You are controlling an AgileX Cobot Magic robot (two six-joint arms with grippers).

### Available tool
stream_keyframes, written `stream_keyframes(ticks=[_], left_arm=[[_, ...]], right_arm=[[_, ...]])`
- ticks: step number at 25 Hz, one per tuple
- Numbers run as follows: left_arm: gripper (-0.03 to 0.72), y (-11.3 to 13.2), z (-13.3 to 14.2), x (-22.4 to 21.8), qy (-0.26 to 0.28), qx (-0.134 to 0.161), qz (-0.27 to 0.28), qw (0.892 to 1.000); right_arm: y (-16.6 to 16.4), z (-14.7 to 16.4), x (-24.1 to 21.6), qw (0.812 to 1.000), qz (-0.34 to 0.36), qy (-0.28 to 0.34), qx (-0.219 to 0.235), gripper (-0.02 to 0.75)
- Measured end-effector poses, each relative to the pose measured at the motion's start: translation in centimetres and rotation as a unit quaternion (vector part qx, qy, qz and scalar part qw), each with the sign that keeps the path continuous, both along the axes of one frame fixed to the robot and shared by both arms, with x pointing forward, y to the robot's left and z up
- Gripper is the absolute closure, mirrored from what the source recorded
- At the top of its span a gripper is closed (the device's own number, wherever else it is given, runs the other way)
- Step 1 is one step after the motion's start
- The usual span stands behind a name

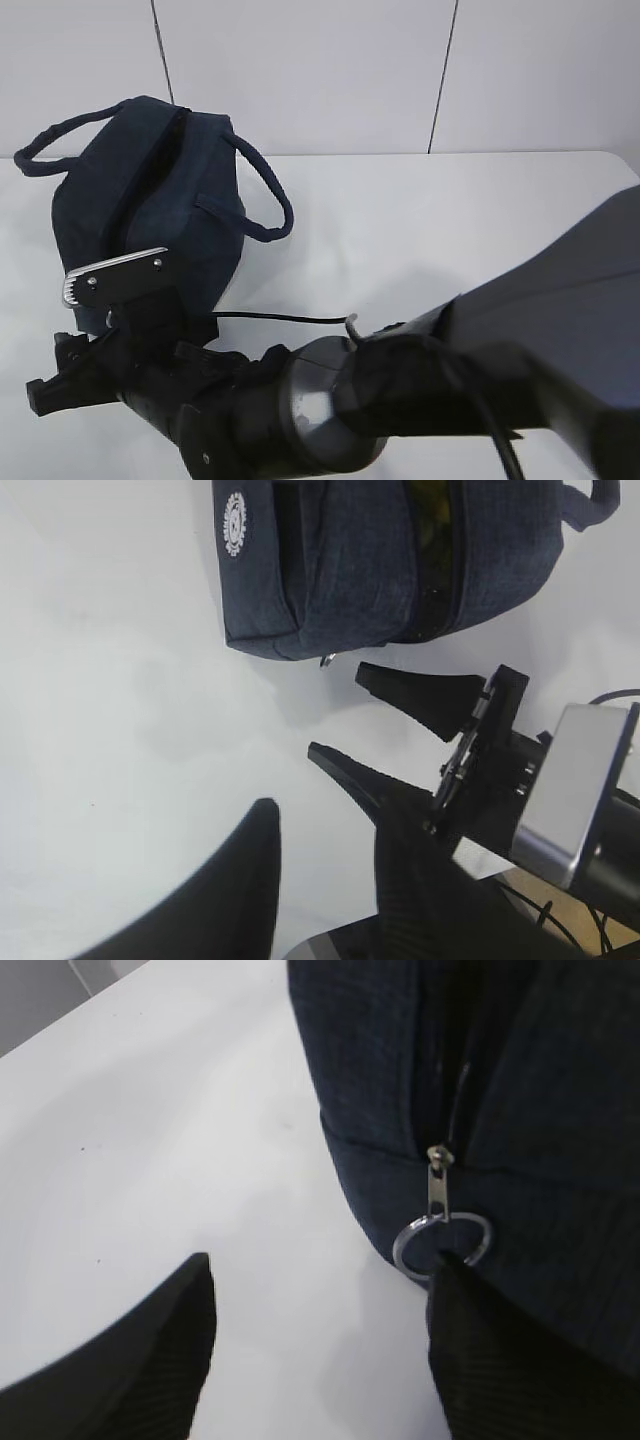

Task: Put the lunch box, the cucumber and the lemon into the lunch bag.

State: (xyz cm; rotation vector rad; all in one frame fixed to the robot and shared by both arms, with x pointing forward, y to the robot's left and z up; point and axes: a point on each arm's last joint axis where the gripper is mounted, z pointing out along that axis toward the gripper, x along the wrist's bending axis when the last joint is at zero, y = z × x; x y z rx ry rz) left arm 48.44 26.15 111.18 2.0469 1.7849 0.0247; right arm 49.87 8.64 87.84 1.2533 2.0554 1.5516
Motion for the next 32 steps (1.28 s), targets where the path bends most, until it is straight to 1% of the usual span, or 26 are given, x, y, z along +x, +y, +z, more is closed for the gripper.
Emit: stream_keyframes(ticks=[7, 15, 22, 32], left_arm=[[0.456, 0.0, 0.0, 0.0, 0.000, 0.000, 0.000, 1.000], [0.456, 0.0, 0.0, 0.0, 0.000, 0.000, 0.000, 1.000], [0.456, 0.0, 0.0, 0.0, 0.000, 0.000, 0.000, 1.000], [0.456, 0.0, 0.0, 0.0, 0.000, 0.000, 0.000, 1.000]], right_arm=[[0.4, -0.5, 0.5, 1.000, -0.024, 0.014, 0.013, 0.258], [0.0, -0.6, 0.9, 0.998, -0.054, 0.033, 0.021, 0.258], [0.0, -0.7, 1.0, 0.997, -0.052, 0.049, 0.015, 0.258], [0.0, -0.8, 1.3, 0.997, -0.052, 0.054, 0.013, 0.258]])
